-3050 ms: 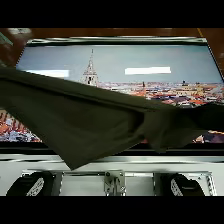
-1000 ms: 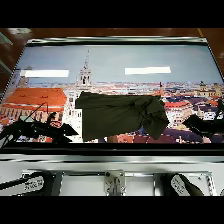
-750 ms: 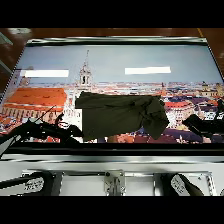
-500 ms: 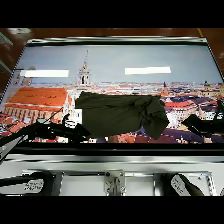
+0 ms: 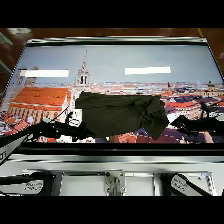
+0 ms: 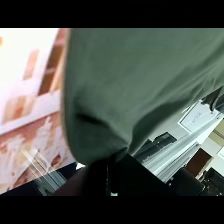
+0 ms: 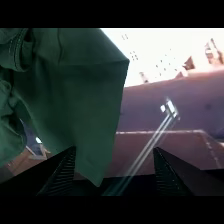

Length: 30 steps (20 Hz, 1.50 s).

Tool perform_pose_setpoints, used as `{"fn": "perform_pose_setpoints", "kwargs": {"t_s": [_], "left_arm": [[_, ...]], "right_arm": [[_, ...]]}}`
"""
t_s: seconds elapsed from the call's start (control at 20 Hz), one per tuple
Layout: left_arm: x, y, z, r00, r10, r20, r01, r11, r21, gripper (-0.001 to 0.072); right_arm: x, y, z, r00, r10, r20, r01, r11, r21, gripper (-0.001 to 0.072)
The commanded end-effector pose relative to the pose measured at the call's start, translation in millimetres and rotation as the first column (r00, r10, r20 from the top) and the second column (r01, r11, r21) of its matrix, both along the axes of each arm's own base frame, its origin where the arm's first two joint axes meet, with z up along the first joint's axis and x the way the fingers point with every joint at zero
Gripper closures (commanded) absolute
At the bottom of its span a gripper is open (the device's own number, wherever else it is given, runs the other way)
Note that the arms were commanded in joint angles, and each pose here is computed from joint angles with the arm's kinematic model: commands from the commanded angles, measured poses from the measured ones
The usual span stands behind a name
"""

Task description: Fold the shirts.

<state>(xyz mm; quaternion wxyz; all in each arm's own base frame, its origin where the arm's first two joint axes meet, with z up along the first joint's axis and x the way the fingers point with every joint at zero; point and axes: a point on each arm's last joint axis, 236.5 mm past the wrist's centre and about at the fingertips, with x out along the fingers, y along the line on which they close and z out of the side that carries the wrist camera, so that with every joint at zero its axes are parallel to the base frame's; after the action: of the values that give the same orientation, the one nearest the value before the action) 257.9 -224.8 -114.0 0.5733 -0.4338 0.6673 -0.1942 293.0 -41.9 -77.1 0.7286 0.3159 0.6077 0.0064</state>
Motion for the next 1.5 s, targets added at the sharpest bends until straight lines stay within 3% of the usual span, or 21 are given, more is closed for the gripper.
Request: {"fn": "perform_pose_setpoints", "kwargs": {"t_s": [0.0, 0.25, 0.4, 0.65, 1.05, 1.2, 1.25, 1.3, 1.4, 1.45], "left_arm": [[0, -2, 8, 1.000, -0.019, 0.024, 0.019, 1.000, -0.011, 0.0673], [1, -4, 21, 0.998, -0.031, 0.058, 0.033, 0.999, -0.025, 0.0673], [2, -3, 20, 0.998, -0.025, 0.062, 0.027, 0.999, -0.019, 0.0673], [2, -3, 20, 0.998, -0.024, 0.060, 0.025, 0.999, -0.019, 0.0673], [2, -3, 20, 0.999, -0.005, 0.033, 0.006, 1.000, -0.022, 0.0673], [3, -3, 20, 0.999, -0.005, 0.034, 0.006, 1.000, -0.023, 0.0673], [3, -3, 21, 0.999, -0.005, 0.034, 0.006, 1.000, -0.023, 0.0673], [3, -4, 21, 0.999, -0.005, 0.035, 0.006, 1.000, -0.023, 0.0673], [4, -4, 22, 0.999, -0.005, 0.040, 0.006, 1.000, -0.023, 0.0673], [7, -4, 25, 0.999, -0.005, 0.052, 0.007, 1.000, -0.024, 0.0674]], "right_arm": [[22, 14, -30, 0.999, 0.050, 0.018, -0.050, 0.998, -0.024, 0.0081], [62, -28, -21, 0.991, -0.014, 0.136, 0.035, 0.988, -0.153, 0.0082], [70, -38, -14, 0.987, -0.021, 0.161, 0.049, 0.984, -0.173, 0.0081], [47, -14, -44, 0.997, 0.066, 0.048, -0.062, 0.995, -0.075, 0.0081], [73, 17, -49, 0.994, -0.041, 0.101, 0.028, 0.991, 0.128, 0.0082], [54, 38, -46, 0.995, 0.066, 0.077, -0.081, 0.977, 0.197, 0.0083], [50, 42, -44, 0.993, 0.091, 0.073, -0.105, 0.972, 0.212, 0.0145], [46, 45, -43, 0.992, 0.106, 0.065, -0.118, 0.967, 0.224, 0.0291], [44, 48, -42, 0.992, 0.112, 0.061, -0.124, 0.963, 0.238, 0.0458], [44, 50, -40, 0.992, 0.108, 0.061, -0.120, 0.962, 0.247, 0.0617]]}}
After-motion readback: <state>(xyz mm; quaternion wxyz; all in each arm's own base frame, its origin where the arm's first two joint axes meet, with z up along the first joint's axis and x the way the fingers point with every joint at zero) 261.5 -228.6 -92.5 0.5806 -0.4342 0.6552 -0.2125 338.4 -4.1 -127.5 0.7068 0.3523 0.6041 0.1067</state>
